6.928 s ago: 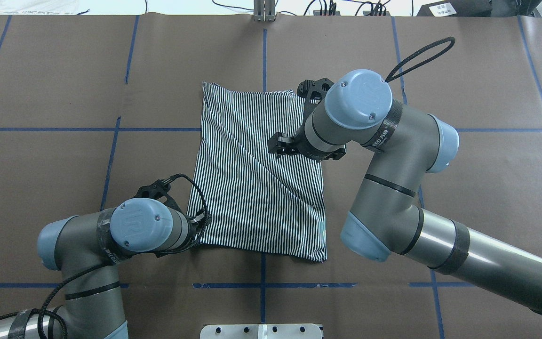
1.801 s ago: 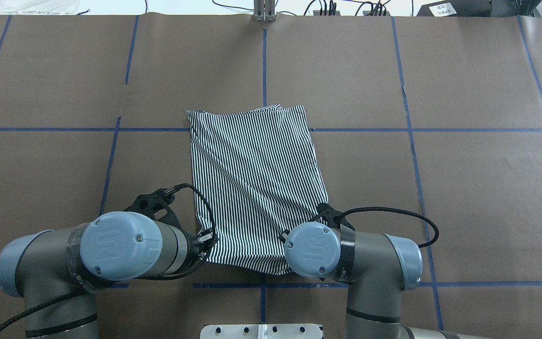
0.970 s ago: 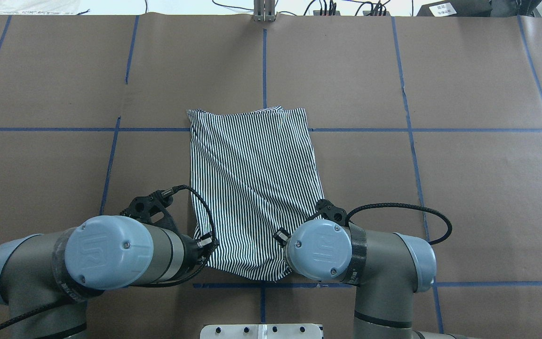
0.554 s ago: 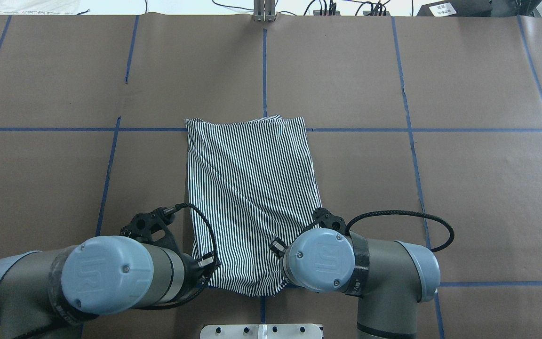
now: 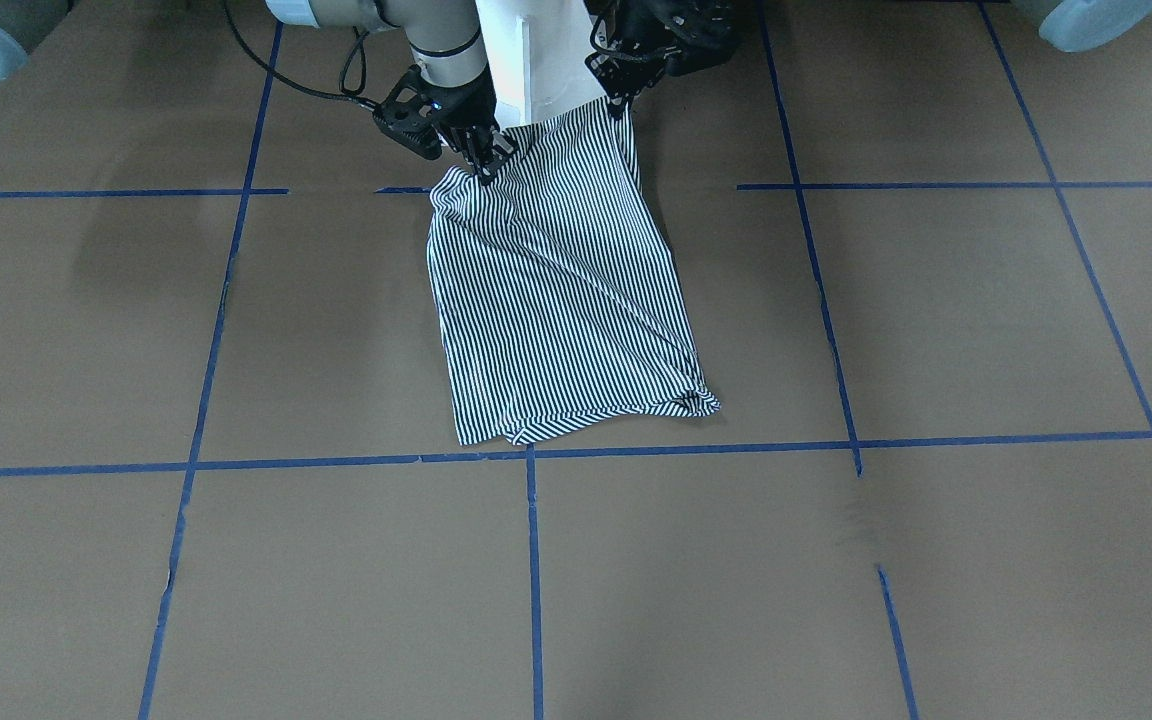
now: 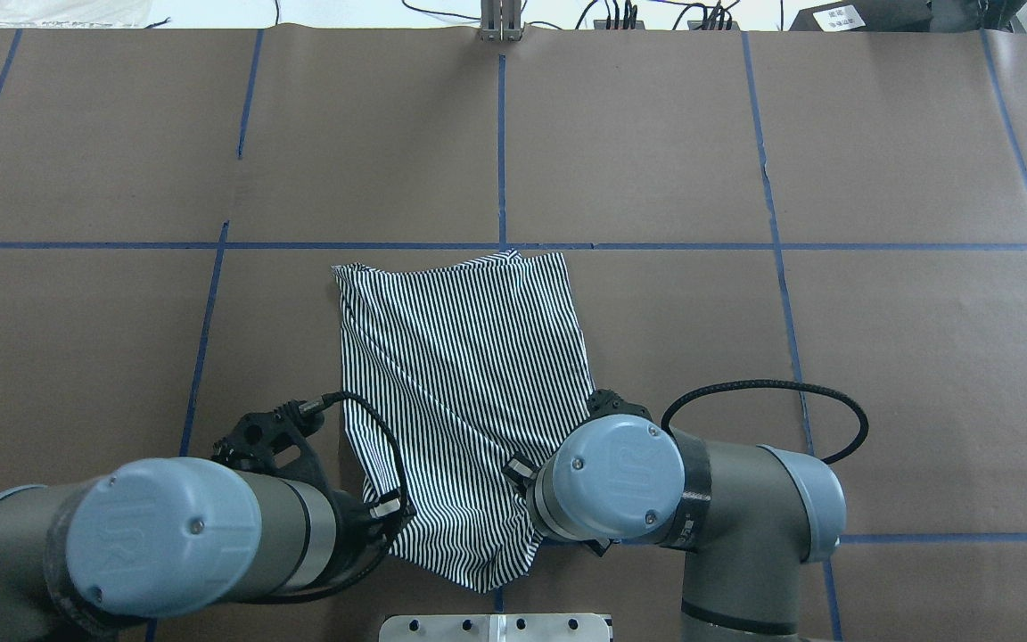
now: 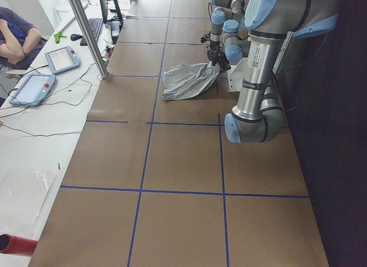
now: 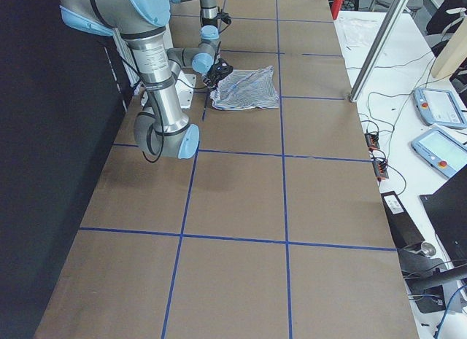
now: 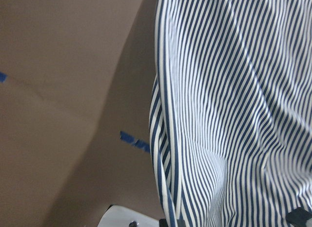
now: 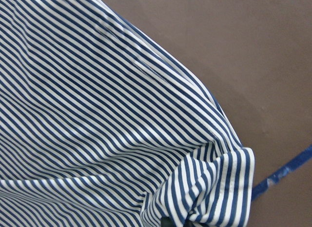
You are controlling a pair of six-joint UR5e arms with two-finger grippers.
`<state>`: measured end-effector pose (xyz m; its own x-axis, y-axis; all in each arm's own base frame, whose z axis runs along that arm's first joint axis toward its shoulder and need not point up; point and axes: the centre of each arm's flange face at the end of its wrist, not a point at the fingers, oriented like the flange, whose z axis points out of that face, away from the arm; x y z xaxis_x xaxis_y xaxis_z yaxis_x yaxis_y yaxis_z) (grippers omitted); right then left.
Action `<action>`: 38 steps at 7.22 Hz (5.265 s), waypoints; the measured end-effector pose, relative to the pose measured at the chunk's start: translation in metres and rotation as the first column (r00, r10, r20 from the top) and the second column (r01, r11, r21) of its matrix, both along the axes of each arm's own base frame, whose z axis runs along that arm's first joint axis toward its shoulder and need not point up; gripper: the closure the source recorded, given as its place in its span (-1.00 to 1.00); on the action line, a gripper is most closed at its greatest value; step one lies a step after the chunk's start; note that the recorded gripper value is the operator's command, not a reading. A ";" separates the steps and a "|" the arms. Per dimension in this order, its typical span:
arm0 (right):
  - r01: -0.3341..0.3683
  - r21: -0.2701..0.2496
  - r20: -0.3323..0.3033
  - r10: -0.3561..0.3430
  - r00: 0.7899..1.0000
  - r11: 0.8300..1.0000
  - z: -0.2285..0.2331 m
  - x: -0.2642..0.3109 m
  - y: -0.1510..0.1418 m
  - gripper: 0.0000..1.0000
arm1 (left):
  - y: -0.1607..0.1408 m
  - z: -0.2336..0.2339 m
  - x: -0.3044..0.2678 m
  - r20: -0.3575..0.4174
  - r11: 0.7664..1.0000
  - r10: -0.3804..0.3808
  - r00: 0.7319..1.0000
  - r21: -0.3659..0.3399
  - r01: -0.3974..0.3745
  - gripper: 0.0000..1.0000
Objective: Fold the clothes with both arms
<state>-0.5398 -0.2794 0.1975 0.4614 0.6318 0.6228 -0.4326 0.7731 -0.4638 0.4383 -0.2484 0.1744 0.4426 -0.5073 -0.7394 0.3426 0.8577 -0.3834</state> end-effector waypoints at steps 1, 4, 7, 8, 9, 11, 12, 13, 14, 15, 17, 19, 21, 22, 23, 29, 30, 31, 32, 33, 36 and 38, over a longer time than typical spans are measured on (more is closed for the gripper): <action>-0.011 0.059 0.009 0.011 1.000 0.998 -0.010 0.013 -0.033 1.00 | -0.029 -0.005 -0.015 -0.010 0.999 -0.052 0.999 -0.004 0.052 1.00; -0.022 0.220 0.005 0.021 1.000 0.975 -0.035 -0.004 -0.134 1.00 | -0.101 0.001 -0.011 -0.025 0.985 -0.171 0.985 -0.008 0.171 1.00; -0.034 0.259 -0.012 0.038 0.999 0.965 -0.027 -0.041 -0.194 1.00 | -0.148 0.031 0.005 -0.020 0.972 -0.234 0.972 -0.015 0.233 1.00; -0.034 0.256 -0.030 0.043 0.999 0.966 -0.023 -0.048 -0.206 1.00 | -0.158 0.037 0.007 -0.014 0.969 -0.247 0.969 -0.017 0.247 0.79; -0.039 0.257 -0.045 0.053 0.998 0.966 -0.018 -0.050 -0.221 0.17 | -0.182 0.049 0.011 -0.006 0.961 -0.277 0.961 -0.019 0.277 -0.17; -0.071 0.293 -0.048 0.089 0.995 0.954 -0.005 -0.062 -0.283 -1.00 | -0.277 0.093 0.028 0.002 0.934 -0.356 0.934 0.009 0.356 -1.00; -0.064 0.341 -0.051 0.087 0.995 0.938 -0.001 -0.062 -0.315 -1.00 | -0.317 0.113 0.026 0.013 0.930 -0.364 0.931 0.062 0.363 -1.00; -0.053 0.377 -0.061 0.082 0.995 0.925 0.001 -0.056 -0.335 -1.00 | -0.340 0.124 0.015 0.025 0.926 -0.365 0.930 0.107 0.361 -1.00; -0.047 0.393 -0.068 0.080 0.994 0.918 0.003 -0.048 -0.348 -1.00 | -0.351 0.130 0.007 0.032 0.925 -0.365 0.931 0.128 0.358 -1.00; -0.037 0.399 -0.073 0.072 0.995 0.916 0.006 -0.038 -0.358 -1.00 | -0.354 0.131 0.003 0.031 0.925 -0.362 0.932 0.137 0.354 -1.00; 0.022 0.395 -0.097 0.018 0.995 0.918 0.005 -0.024 -0.363 -1.00 | -0.345 0.119 0.000 0.000 0.945 -0.302 0.953 0.133 0.299 -1.00; 0.115 0.350 -0.137 -0.070 0.988 0.930 -0.010 -0.031 -0.342 -1.00 | -0.338 0.110 -0.013 -0.029 0.952 -0.275 0.961 0.133 0.276 -1.00; 0.204 0.284 -0.178 -0.157 0.971 0.937 -0.018 -0.062 -0.306 -1.00 | -0.345 0.115 -0.042 -0.038 0.955 -0.270 0.962 0.119 0.272 -1.00; 0.236 0.259 -0.204 -0.186 0.961 0.936 -0.015 -0.076 -0.291 -1.00 | -0.347 0.118 -0.055 -0.036 0.956 -0.260 0.965 0.130 0.262 -1.00; 0.259 0.246 -0.234 -0.203 0.951 0.934 -0.008 -0.083 -0.284 -1.00 | -0.348 0.119 -0.062 -0.032 0.957 -0.254 0.967 0.139 0.256 -1.00; 0.409 0.304 -0.453 -0.247 0.857 0.860 0.055 -0.024 -0.348 -1.00 | -0.346 0.116 -0.069 -0.035 0.956 -0.250 0.968 0.148 0.252 -1.00; 0.425 0.320 -0.475 -0.245 0.845 0.847 0.063 0.009 -0.375 -1.00 | -0.346 0.115 -0.069 -0.035 0.956 -0.249 0.968 0.148 0.251 -1.00; 0.439 0.336 -0.490 -0.243 0.837 0.833 0.068 0.039 -0.397 -1.00 | -0.347 0.115 -0.072 -0.035 0.955 -0.253 0.967 0.149 0.255 -1.00; 0.453 0.348 -0.495 -0.249 0.832 0.821 0.073 0.067 -0.415 -1.00 | -0.352 0.116 -0.080 -0.033 0.953 -0.256 0.966 0.157 0.258 -1.00; 0.467 0.357 -0.481 -0.270 0.834 0.809 0.085 0.102 -0.428 -1.00 | -0.359 0.121 -0.096 -0.026 0.952 -0.246 0.969 0.181 0.247 -1.00; 0.522 0.422 -0.416 -0.353 0.838 0.742 0.174 0.281 -0.429 -1.00 | -0.369 0.182 -0.214 0.090 0.923 -0.138 0.986 0.373 0.095 -1.00; 0.573 0.451 -0.399 -0.419 0.815 0.684 0.271 0.412 -0.388 -1.00 | -0.373 0.227 -0.326 0.296 0.874 -0.023 0.955 0.469 -0.124 -1.00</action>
<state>-0.1274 -0.6669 0.4686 0.7906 -0.1326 0.5979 0.0508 0.9871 0.1517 0.1127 -0.6212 0.4018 0.6850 -0.0951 -0.7224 0.3237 0.9280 0.1848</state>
